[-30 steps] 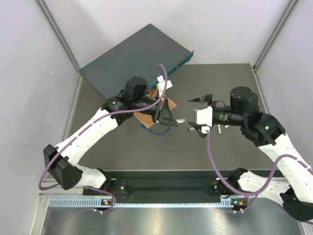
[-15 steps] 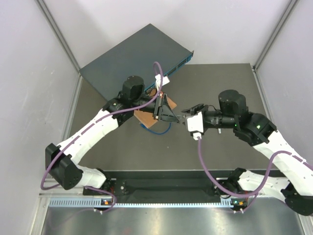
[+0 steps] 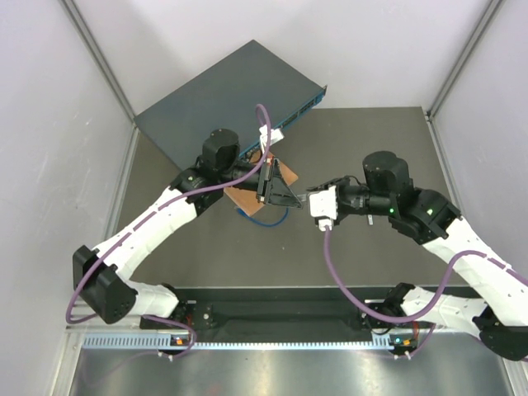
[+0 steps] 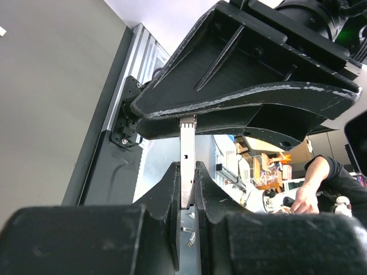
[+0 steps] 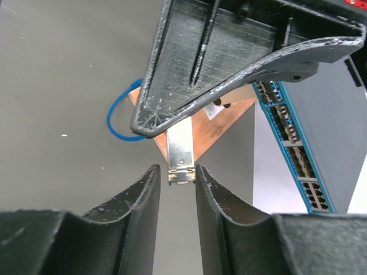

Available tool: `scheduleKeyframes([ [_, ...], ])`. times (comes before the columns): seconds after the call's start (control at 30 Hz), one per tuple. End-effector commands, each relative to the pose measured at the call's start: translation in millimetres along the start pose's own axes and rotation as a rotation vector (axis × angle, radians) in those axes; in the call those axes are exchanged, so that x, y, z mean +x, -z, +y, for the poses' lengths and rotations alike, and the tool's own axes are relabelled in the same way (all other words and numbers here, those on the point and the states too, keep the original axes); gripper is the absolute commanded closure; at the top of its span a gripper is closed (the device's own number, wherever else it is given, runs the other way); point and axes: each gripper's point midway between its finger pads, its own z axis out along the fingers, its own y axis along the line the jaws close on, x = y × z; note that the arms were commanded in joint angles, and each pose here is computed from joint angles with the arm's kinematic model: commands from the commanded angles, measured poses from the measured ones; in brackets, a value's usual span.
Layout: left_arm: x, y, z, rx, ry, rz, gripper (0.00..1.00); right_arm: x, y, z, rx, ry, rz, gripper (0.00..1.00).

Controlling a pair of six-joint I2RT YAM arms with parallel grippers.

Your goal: Insert the plug into the switch port

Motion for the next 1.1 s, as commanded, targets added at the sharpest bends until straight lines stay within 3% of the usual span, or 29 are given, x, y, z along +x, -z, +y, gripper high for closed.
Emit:
scheduleKeyframes([
  [0.0,-7,5,-13,0.023,-0.064,-0.034,1.0,-12,-3,-10,0.038,0.018,-0.035,0.69],
  [0.23,-6,4,-6,-0.002,-0.042,-0.032,1.0,-15,-6,-12,0.04,0.029,-0.036,0.69],
  [0.37,-5,4,-7,-0.006,-0.044,-0.033,1.0,-13,-8,-9,0.028,0.032,-0.026,0.73],
  [0.5,-6,5,-5,-0.01,-0.044,-0.035,1.0,-11,-9,-8,0.028,0.037,-0.013,0.95],
  [0.57,-7,6,-6,-0.009,-0.056,-0.041,0.92,-8,-10,-10,0.041,0.027,0.0,0.99],
  [0.6,-10,8,-5,-0.012,-0.057,-0.05,0.77,-6,-11,-11,0.049,0.015,0.008,1.0],
  [0.7,-29,22,-6,-0.025,-0.078,-0.1,0.45,4,-15,-17,0.108,-0.085,0.048,1.0],
  [0.83,-65,50,-7,-0.068,-0.142,-0.209,0.28,21,-21,-31,0.205,-0.256,0.117,1.0],
  [0.97,-104,81,-12,-0.14,-0.226,-0.335,0.26,30,-27,-39,0.281,-0.477,0.144,1.0],
  [1.07,-138,113,-8,-0.308,-0.31,-0.485,0.25,42,-32,-52,0.375,-0.629,0.184,1.0],
])
